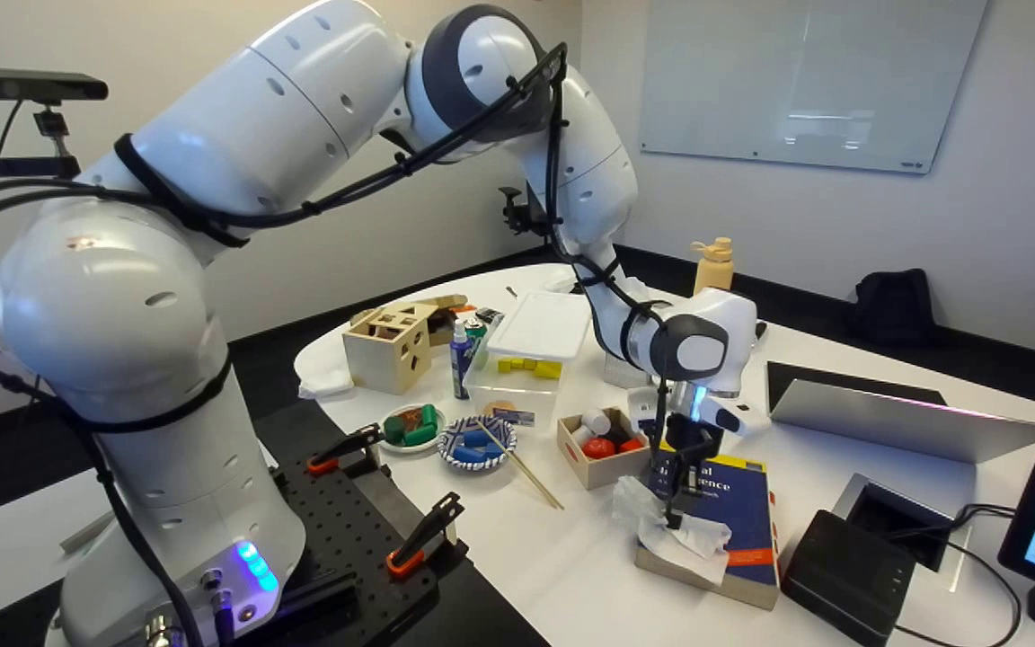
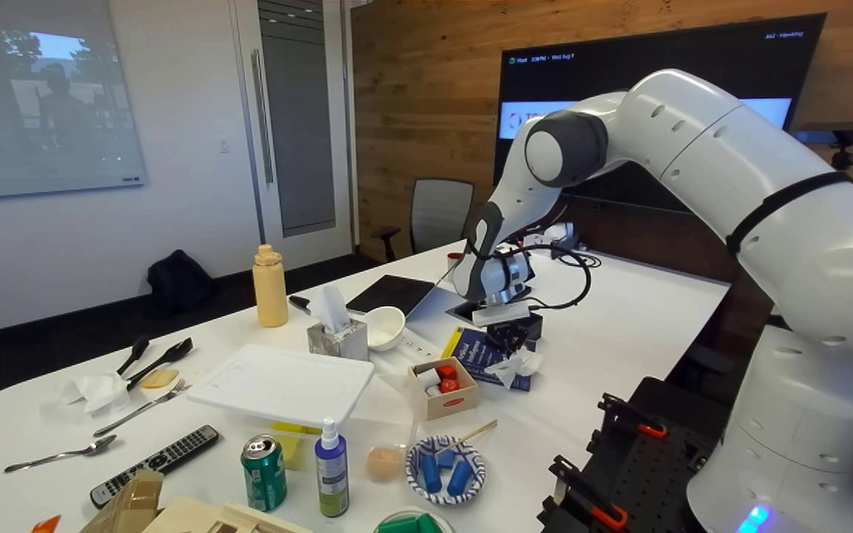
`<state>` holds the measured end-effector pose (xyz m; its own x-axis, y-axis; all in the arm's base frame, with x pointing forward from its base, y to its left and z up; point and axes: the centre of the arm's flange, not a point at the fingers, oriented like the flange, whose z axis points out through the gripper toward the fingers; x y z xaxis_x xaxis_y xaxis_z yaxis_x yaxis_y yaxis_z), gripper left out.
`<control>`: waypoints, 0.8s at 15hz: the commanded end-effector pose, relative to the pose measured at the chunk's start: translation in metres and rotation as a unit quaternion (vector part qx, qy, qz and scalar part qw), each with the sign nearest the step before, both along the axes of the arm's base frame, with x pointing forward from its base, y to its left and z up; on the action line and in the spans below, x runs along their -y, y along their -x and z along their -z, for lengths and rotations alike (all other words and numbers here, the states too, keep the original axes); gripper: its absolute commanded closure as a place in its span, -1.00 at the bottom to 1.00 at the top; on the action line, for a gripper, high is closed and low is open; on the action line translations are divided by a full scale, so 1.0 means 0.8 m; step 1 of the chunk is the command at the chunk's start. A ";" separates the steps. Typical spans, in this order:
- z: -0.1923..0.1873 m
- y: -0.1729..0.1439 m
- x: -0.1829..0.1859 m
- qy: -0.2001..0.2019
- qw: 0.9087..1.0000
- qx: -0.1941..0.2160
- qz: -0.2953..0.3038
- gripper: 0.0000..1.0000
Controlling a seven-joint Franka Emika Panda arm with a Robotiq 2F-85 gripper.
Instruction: Use the cloth to wipe the book
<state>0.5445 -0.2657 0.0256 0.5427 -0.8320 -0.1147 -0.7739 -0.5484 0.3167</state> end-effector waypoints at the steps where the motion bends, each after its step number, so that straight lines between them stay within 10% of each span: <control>1: 0.002 0.005 -0.029 -0.029 1.000 0.000 -0.008 0.99; 12: 0.007 -0.050 0.025 0.007 0.992 0.094 0.084 0.99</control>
